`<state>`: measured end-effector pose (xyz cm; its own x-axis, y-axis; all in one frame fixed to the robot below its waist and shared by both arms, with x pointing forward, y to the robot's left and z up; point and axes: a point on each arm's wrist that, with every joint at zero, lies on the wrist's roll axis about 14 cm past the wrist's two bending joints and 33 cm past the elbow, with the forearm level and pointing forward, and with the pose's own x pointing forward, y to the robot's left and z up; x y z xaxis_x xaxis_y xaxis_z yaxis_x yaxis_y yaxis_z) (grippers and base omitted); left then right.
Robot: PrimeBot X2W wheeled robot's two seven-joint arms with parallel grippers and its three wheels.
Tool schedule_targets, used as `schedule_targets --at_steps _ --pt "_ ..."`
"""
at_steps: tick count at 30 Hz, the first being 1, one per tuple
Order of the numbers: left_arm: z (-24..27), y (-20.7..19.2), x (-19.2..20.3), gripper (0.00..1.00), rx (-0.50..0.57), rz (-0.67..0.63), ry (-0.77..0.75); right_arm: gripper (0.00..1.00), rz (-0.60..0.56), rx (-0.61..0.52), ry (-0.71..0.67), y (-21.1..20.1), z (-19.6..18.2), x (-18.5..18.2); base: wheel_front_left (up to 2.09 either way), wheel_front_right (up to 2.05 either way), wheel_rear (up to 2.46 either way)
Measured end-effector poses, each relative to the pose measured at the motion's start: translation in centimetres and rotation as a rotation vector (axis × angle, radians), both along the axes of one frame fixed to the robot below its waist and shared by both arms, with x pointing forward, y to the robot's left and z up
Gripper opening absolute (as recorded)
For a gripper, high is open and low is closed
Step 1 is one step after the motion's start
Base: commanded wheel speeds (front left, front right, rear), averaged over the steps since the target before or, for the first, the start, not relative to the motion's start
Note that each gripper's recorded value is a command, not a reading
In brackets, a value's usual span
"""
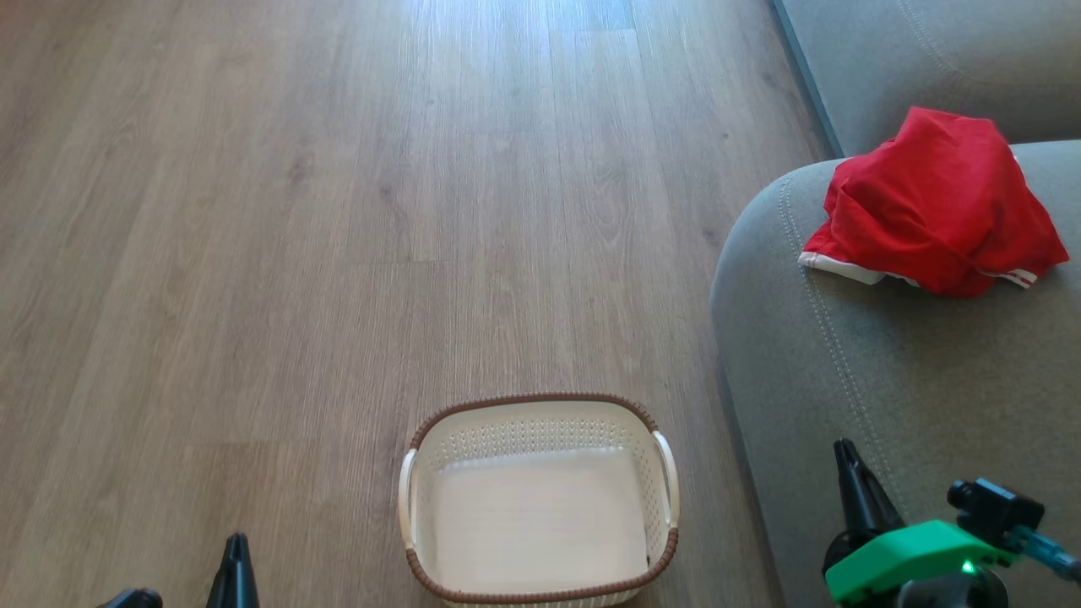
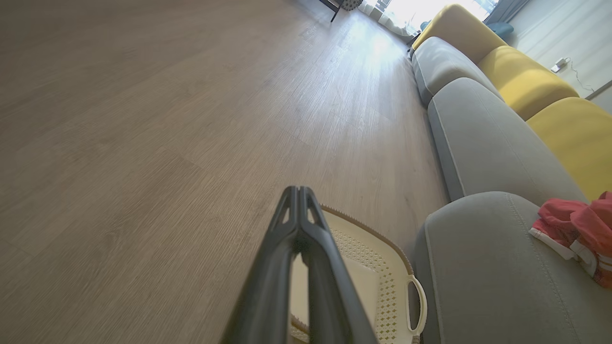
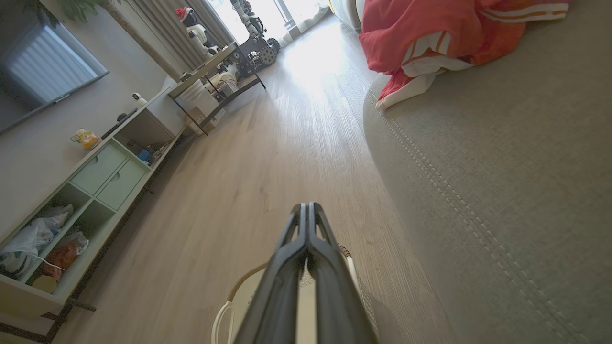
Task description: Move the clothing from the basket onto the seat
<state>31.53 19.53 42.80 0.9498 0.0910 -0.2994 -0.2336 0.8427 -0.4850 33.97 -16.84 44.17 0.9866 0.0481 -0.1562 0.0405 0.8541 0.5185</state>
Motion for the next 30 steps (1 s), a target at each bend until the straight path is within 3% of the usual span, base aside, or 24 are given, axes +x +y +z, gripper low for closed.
schedule_targets --at_steps 30 --pt "1.1 -0.3 2.0 0.0 -0.33 0.06 -0.022 0.0 -0.103 0.334 0.015 -1.4 0.6 1.1 0.0 0.0 0.0"
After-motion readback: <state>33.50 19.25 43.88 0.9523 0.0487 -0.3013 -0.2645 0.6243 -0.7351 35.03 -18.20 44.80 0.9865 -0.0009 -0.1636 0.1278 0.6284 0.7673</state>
